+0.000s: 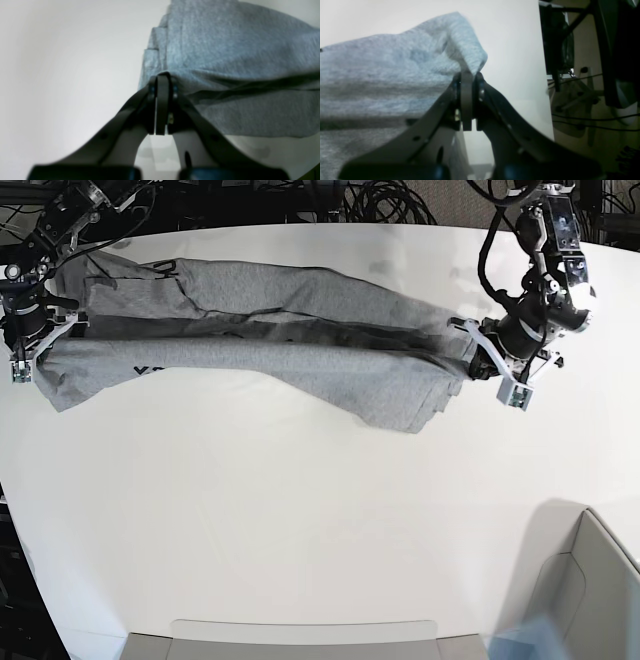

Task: Fold the T-shirt properly
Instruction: 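Grasp the hem corners with both grippers and fold toward the collar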

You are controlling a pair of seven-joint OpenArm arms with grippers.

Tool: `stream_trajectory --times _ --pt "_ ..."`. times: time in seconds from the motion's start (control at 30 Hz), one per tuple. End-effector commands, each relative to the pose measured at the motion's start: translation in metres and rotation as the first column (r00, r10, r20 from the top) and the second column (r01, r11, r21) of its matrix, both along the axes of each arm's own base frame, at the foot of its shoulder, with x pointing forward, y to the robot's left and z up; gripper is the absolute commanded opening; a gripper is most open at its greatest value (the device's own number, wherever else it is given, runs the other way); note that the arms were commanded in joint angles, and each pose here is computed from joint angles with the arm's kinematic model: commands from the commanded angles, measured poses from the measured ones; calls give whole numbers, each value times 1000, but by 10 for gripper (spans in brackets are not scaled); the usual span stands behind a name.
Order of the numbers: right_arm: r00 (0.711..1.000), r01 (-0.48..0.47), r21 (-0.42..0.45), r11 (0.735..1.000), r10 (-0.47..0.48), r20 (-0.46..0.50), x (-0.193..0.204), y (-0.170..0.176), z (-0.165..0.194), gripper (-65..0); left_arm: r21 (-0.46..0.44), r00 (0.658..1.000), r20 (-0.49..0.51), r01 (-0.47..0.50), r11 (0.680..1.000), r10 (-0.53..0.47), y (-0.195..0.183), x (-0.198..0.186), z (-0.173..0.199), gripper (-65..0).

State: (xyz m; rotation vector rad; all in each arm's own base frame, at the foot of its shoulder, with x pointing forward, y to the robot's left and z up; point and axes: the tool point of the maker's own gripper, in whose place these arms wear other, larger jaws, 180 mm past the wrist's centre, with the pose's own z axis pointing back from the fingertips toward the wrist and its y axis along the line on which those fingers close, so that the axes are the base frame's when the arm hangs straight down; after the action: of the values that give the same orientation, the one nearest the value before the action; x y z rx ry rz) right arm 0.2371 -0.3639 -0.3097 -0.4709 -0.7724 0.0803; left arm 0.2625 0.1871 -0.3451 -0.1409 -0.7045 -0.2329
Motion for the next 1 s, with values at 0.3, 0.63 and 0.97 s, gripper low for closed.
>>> stream_trajectory --times 0.3,0.63,0.97 --pt "996 -29 -34 999 26 -91 -30 0 -14 -650 9 999 -45 8 1000 -8 1 -22 -12 -650" --pt "989 -69 -23 997 66 -131 -35 11 -24 -519 17 997 -76 5 1000 -4 3 -37 -17 -502" --pt "998 1 -42 999 -4 -69 -32 -8 -7 -342 51 998 9 -70 996 70 29 -33 8 -497"
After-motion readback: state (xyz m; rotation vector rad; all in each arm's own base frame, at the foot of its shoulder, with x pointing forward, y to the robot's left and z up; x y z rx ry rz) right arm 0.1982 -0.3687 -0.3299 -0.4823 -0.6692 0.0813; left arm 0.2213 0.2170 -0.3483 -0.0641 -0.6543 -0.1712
